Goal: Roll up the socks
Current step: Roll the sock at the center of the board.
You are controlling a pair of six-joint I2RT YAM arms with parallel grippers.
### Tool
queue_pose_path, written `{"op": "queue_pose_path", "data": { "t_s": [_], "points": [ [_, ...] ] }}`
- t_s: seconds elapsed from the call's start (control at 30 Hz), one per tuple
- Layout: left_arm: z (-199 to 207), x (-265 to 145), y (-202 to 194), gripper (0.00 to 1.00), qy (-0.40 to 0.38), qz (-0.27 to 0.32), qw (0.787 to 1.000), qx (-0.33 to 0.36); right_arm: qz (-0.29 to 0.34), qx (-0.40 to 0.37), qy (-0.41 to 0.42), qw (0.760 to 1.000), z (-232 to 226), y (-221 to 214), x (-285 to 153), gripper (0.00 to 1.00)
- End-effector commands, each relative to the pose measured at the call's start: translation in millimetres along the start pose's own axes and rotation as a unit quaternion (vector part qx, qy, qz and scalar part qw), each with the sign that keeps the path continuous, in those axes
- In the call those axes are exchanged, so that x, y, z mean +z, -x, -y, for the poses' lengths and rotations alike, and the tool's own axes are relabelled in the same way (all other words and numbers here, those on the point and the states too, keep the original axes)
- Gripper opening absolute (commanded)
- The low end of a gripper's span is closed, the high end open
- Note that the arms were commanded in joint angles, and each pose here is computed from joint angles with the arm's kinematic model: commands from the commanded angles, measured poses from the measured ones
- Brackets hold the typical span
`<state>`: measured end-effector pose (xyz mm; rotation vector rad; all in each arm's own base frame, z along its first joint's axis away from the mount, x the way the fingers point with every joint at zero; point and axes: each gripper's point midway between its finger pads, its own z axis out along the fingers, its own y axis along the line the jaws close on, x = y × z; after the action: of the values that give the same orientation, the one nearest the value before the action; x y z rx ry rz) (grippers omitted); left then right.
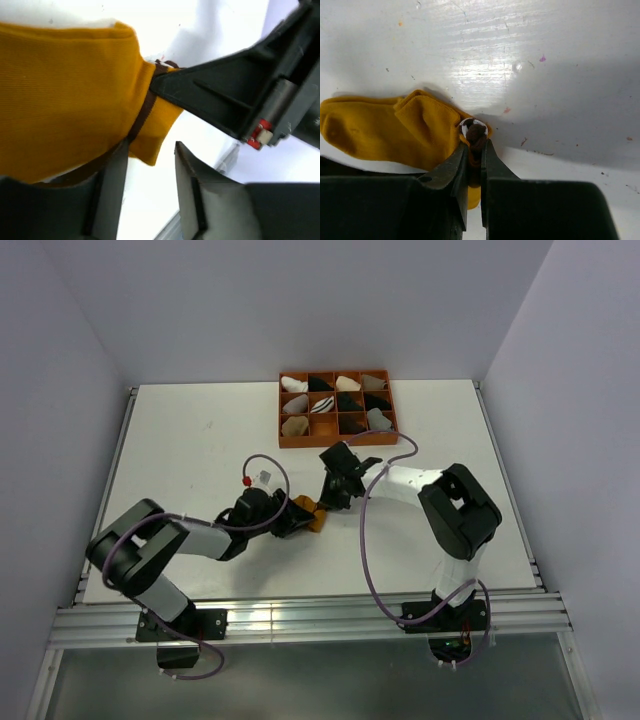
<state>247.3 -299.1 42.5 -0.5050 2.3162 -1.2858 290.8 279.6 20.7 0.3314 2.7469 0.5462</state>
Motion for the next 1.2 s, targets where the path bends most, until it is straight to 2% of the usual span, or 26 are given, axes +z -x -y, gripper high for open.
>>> {"op": "queue_pose_path", "data": {
  "t_s": [0.0,0.03,0.07,0.13,0.27,0.47,0.67,1.0,1.1,1.17],
  "points": [
    [-5,-7,11,0.48,0.067,0.045,0.992,0.093,0.005,-0.021,-0.047,0.999,14,5,-1,0.00],
    [12,-9,18,0.49,0.062,0.064,0.989,0.118,0.004,-0.023,-0.048,0.999,14,5,-1,0.00],
    [1,-12,16,0.50,0.105,0.079,0.978,0.162,0.002,-0.024,-0.051,0.998,15,5,0,0.00],
    [16,-13,19,0.51,0.111,0.101,0.967,0.205,0.009,-0.027,-0.060,0.998,17,9,-1,0.00],
    [23,-11,6,0.52,0.144,0.126,0.929,0.317,0.004,-0.033,-0.062,0.998,16,8,0,0.00],
    [30,5,-8,0.51,0.184,0.145,0.884,0.405,-0.001,-0.037,-0.058,0.998,13,9,0,0.00],
    [29,11,-8,0.50,0.240,0.176,0.838,0.457,0.000,-0.039,-0.057,0.998,13,9,0,0.00],
    [12,16,-15,0.45,0.297,0.164,0.803,0.490,-0.016,-0.037,-0.037,0.999,4,4,-1,0.00],
    [3,16,-15,0.39,0.318,0.158,0.795,0.492,-0.016,-0.037,-0.032,0.999,2,4,-2,0.00],
    [0,18,-14,0.28,0.331,0.160,0.791,0.489,-0.015,-0.037,-0.025,0.999,-1,5,-4,0.00]
  ]
}}
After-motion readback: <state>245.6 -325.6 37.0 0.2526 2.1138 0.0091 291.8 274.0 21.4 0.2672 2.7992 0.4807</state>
